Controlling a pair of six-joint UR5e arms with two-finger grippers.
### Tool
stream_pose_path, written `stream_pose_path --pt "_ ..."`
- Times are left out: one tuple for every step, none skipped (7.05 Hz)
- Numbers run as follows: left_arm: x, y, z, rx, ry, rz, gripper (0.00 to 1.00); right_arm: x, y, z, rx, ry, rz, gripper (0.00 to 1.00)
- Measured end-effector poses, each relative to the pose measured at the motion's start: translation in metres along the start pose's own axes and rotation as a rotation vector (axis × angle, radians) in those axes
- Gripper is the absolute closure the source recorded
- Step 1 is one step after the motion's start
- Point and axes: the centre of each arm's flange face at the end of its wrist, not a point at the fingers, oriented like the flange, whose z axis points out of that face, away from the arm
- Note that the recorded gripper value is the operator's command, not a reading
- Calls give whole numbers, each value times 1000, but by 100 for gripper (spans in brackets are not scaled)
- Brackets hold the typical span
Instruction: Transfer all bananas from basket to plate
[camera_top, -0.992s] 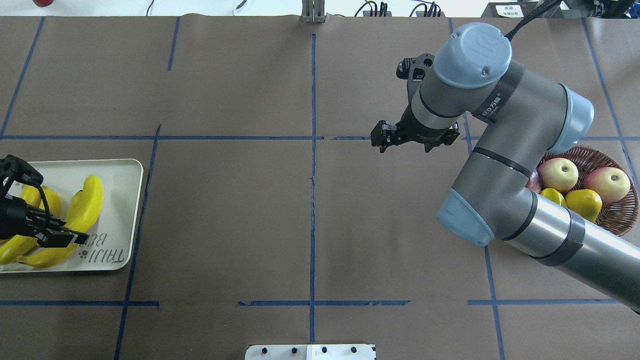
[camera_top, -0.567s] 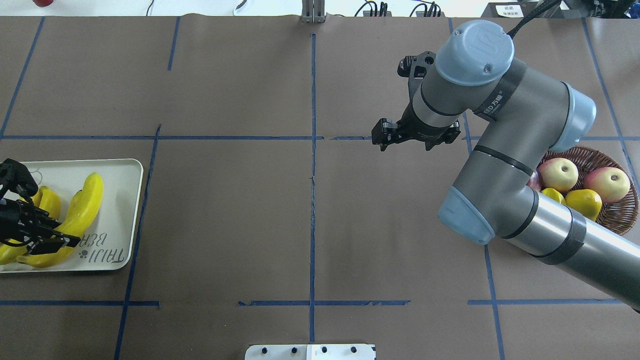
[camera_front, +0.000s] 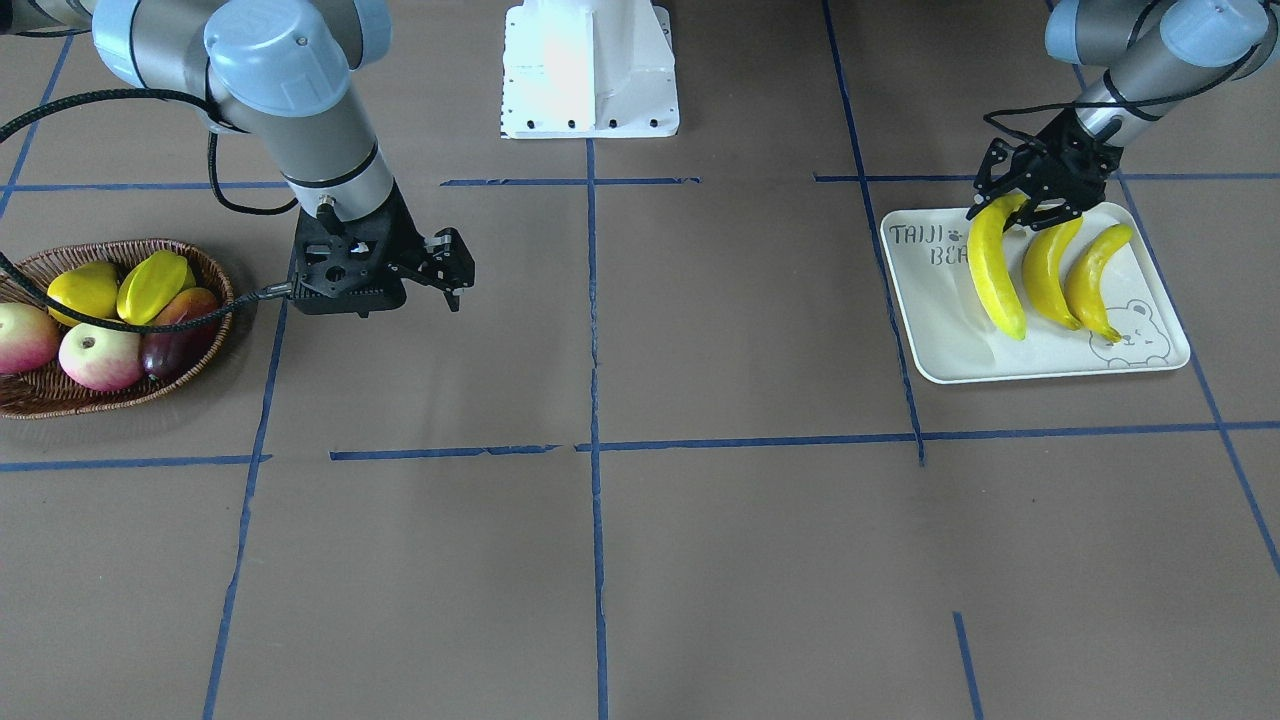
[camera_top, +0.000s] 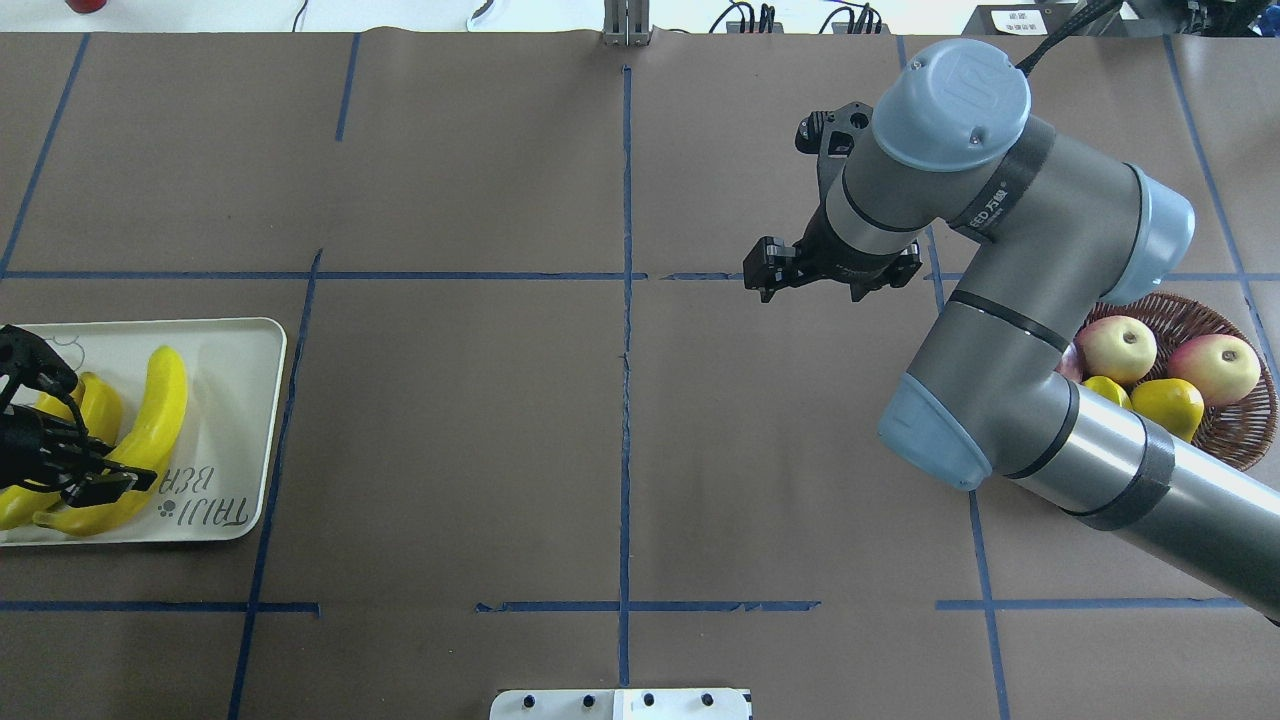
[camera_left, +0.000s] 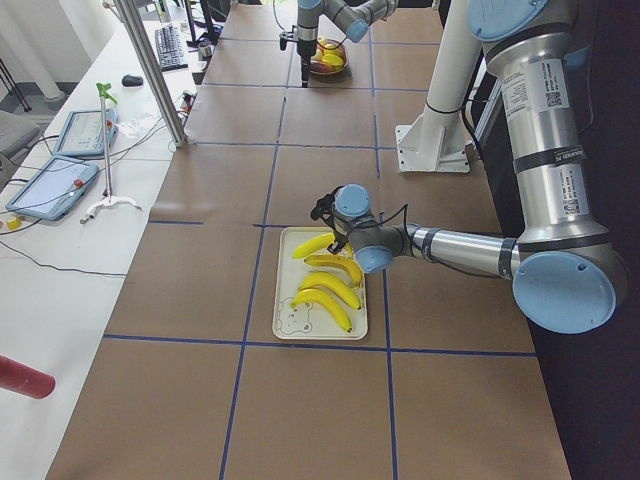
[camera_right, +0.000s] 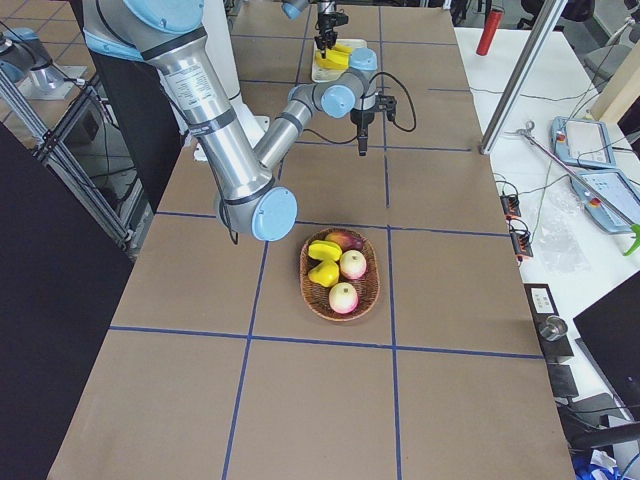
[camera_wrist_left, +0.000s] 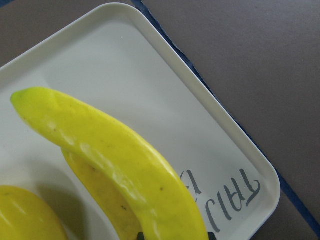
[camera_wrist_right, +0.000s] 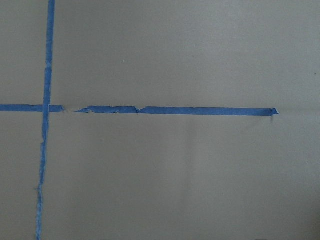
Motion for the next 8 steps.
stream_pose_path --pt "8 -7 5 5 15 19 90 0 0 0 0 0 0 0" --pt "11 -10 7 7 21 65 90 1 0 1 -1 1 1 0" --pt "11 -8 9 3 21 117 86 1 0 1 0 2 1 0" --pt "11 -4 10 -5 21 156 72 0 0 1 0 2 1 0" --pt "11 2 14 -22 24 172 67 0 0 1 0 2 0 0" --pt "12 8 23 -48 30 177 46 0 0 2 -1 3 0 0" --pt "13 11 30 -62 36 178 14 0 0 2 -1 3 0 0" --pt "15 10 33 -64 42 179 0 0 0 2 -1 3 0 0"
